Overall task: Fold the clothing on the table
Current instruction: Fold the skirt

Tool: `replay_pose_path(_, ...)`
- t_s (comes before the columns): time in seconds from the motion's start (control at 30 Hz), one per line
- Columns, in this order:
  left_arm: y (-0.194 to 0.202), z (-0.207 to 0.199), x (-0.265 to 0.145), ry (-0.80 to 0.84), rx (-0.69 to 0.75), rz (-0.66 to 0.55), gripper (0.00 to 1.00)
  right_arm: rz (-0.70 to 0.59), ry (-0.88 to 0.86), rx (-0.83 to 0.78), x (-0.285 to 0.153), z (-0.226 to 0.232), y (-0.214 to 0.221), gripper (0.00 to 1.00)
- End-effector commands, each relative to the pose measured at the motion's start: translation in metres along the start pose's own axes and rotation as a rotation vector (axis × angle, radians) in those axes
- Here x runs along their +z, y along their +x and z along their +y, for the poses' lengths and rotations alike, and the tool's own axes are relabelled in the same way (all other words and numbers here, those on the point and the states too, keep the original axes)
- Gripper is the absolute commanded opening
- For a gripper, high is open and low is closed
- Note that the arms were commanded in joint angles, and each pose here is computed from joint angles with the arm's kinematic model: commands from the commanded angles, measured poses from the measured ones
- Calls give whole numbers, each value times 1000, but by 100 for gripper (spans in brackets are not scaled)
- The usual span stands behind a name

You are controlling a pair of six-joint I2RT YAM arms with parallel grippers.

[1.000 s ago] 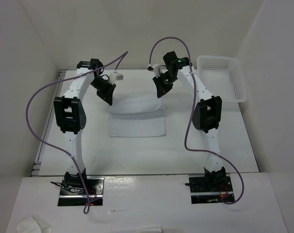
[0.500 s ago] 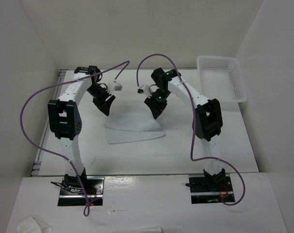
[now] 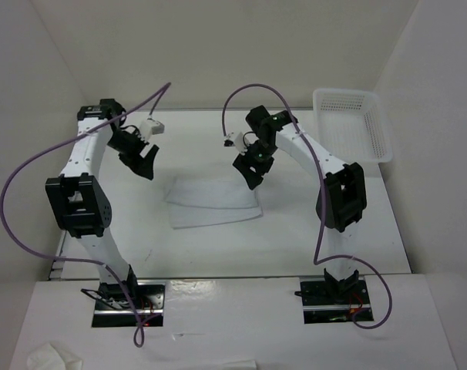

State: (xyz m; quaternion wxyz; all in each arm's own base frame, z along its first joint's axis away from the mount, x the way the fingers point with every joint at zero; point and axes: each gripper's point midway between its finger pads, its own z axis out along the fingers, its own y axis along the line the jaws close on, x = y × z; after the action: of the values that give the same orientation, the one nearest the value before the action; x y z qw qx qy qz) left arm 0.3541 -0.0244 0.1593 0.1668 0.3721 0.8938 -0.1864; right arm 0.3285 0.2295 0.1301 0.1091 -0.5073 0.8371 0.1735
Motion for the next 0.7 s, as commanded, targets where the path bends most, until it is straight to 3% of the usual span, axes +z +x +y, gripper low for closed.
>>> replay_pose_path(0.0, 9, 22, -35, -39, -178, -132, 88, -140, 47, -22, -12, -1, -36, 69)
replay_pose_path(0.23, 39, 37, -63, -117, -462, -246, 88, -137, -49, -98, 45, 31, -87, 71)
replay_pose_path(0.33, 44, 40, -74, -244, -461, -263, 89, -155, -65, -137, 58, 40, -105, 71)
replay_pose_path(0.43, 51, 32, -76, -277, -475, -263, 91, -193, -89, -158, 65, 41, -127, 71)
replay_pose_path(0.67, 57, 24, -73, -278, -500, -254, 92, -161, -99, -175, 89, 30, -130, 68)
